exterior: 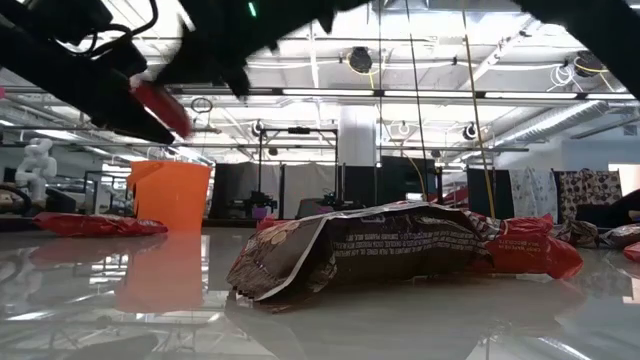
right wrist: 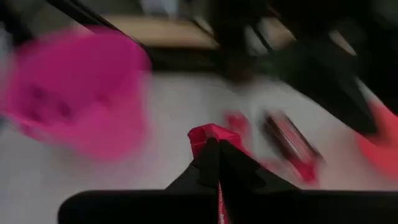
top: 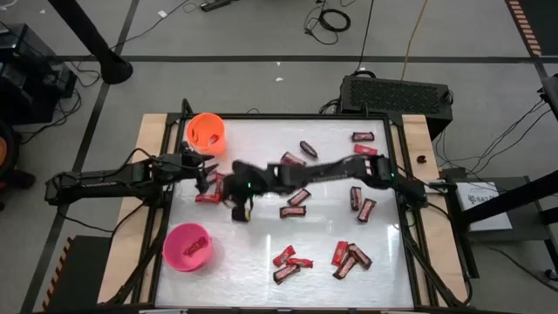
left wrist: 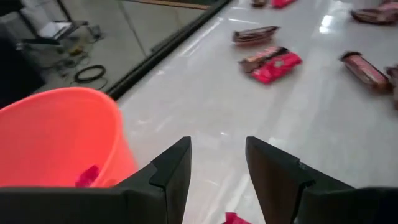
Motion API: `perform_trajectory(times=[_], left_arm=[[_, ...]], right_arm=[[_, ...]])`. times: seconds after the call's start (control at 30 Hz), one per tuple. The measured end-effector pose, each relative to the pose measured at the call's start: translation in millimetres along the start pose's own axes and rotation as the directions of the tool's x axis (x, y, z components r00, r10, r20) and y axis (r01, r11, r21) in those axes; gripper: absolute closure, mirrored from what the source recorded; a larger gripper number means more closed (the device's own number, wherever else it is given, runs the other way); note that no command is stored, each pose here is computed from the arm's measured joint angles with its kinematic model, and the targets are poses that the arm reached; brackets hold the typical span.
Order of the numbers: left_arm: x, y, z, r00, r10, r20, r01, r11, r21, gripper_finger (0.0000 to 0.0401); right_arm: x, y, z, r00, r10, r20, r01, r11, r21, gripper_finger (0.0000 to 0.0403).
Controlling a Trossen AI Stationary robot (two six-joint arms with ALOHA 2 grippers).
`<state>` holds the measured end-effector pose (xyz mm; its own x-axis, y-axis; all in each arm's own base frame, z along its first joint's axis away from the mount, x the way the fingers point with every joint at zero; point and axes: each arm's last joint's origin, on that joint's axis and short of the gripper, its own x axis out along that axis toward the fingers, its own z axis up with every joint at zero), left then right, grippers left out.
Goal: Sort candy by brand, put in halloween buckets
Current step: Put the red chocolate bar into the pink bucket
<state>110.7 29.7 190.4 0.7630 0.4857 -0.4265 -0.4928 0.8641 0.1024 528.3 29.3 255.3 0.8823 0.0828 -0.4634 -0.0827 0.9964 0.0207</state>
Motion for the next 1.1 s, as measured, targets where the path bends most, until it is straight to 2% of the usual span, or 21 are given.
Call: perform_trajectory(times=[0.13, 0.23, 0.47, 0.83, 1.1], left_arm=[[0.0, 0.1, 0.1, 1.000, 0.003, 0.001, -0.003, 1.000, -0.009, 0.0240], [0.0, -0.1, 0.1, 1.000, -0.004, 0.001, 0.004, 1.000, -0.010, 0.0240], [0.1, -0.2, 0.0, 1.000, -0.007, -0.001, 0.006, 1.000, -0.009, 0.0240], [0.1, -0.3, 0.4, 1.000, -0.009, 0.003, 0.009, 1.000, -0.006, 0.0240], [0.1, -0.3, 0.8, 1.000, -0.009, 0.007, 0.009, 1.000, -0.007, 0.0240]], right_arm=[[4.3, 34.2, 10.8, 0.985, 0.060, 0.161, -0.049, 0.997, -0.067, 0.0402], [13.1, 51.7, 12.0, 0.956, 0.094, 0.279, -0.072, 0.994, -0.087, 0.0402], [43.2, 69.6, -7.1, 0.868, 0.130, 0.479, -0.117, 0.992, -0.057, 0.0402], [72.0, 75.2, -40.8, 0.818, 0.166, 0.551, -0.215, 0.976, 0.025, 0.0402], [76.5, 78.5, -48.1, 0.835, 0.193, 0.514, -0.247, 0.968, 0.038, 0.0402]])
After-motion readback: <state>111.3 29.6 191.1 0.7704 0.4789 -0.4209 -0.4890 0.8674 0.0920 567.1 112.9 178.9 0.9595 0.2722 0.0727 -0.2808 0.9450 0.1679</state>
